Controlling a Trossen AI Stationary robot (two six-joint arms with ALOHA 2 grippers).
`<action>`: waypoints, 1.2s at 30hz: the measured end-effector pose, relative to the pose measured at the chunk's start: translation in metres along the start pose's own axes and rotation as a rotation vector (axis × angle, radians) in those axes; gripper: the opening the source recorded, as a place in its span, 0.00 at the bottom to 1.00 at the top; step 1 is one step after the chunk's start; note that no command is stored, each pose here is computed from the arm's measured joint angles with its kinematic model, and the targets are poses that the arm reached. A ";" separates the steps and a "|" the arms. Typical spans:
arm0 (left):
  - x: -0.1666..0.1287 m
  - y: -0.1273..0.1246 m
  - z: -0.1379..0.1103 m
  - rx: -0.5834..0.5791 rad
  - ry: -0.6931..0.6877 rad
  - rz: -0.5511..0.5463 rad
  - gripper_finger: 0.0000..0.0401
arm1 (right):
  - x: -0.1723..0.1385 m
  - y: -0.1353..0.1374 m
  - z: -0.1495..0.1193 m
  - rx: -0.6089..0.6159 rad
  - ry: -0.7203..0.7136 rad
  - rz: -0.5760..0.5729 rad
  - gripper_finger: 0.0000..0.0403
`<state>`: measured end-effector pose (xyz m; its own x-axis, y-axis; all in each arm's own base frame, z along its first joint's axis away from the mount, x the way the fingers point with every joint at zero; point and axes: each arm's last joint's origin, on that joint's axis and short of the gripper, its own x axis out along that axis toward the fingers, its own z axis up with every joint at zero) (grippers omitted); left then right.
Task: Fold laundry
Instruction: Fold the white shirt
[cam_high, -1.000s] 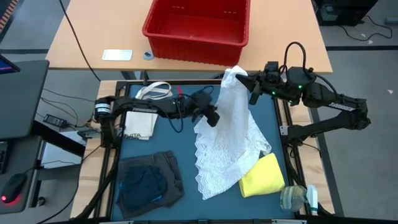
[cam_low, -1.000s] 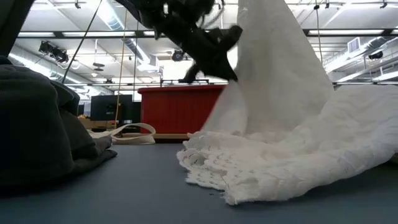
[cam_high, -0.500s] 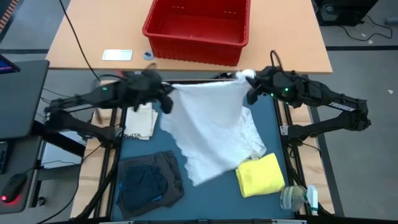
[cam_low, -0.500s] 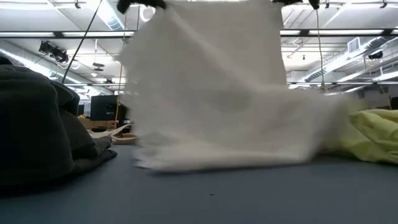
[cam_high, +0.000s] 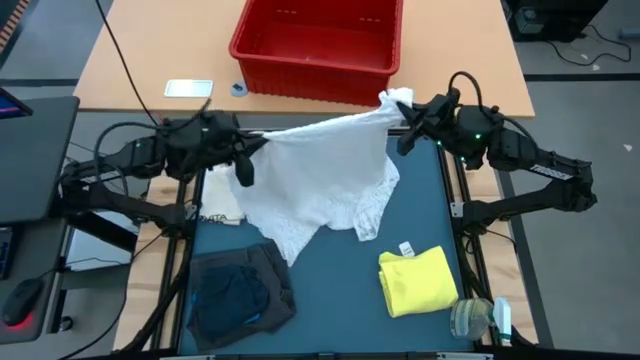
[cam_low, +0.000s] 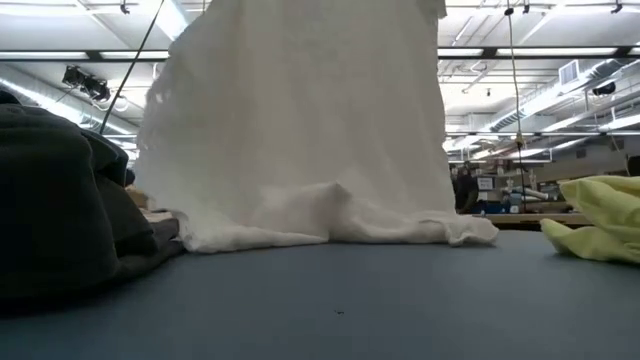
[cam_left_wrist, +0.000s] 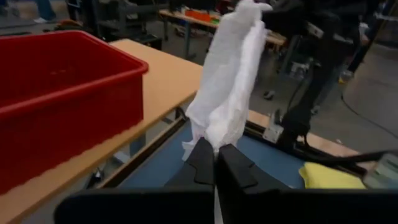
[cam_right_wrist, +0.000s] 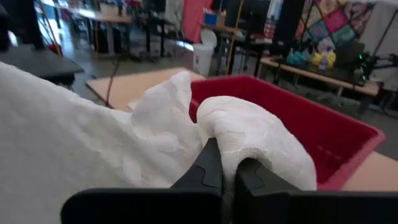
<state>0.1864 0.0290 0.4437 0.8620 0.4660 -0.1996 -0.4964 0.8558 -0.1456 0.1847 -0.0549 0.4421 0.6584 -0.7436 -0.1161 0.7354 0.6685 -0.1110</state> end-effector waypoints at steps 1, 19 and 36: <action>0.002 -0.003 -0.002 0.006 0.011 -0.007 0.00 | 0.000 0.000 -0.002 -0.003 0.014 -0.003 0.02; -0.004 -0.003 0.008 -0.002 -0.028 -0.079 0.00 | 0.013 -0.002 0.004 0.047 -0.043 -0.092 0.02; -0.097 0.066 0.088 0.238 -0.182 0.386 0.00 | 0.148 0.029 0.060 0.053 -0.616 0.253 0.02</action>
<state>0.0789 0.0601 0.5385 0.6344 0.7727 -0.0192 -0.7641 0.6307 0.1354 0.3134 -0.1461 0.4813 0.7714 -0.4452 0.4547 0.5424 0.8336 -0.1039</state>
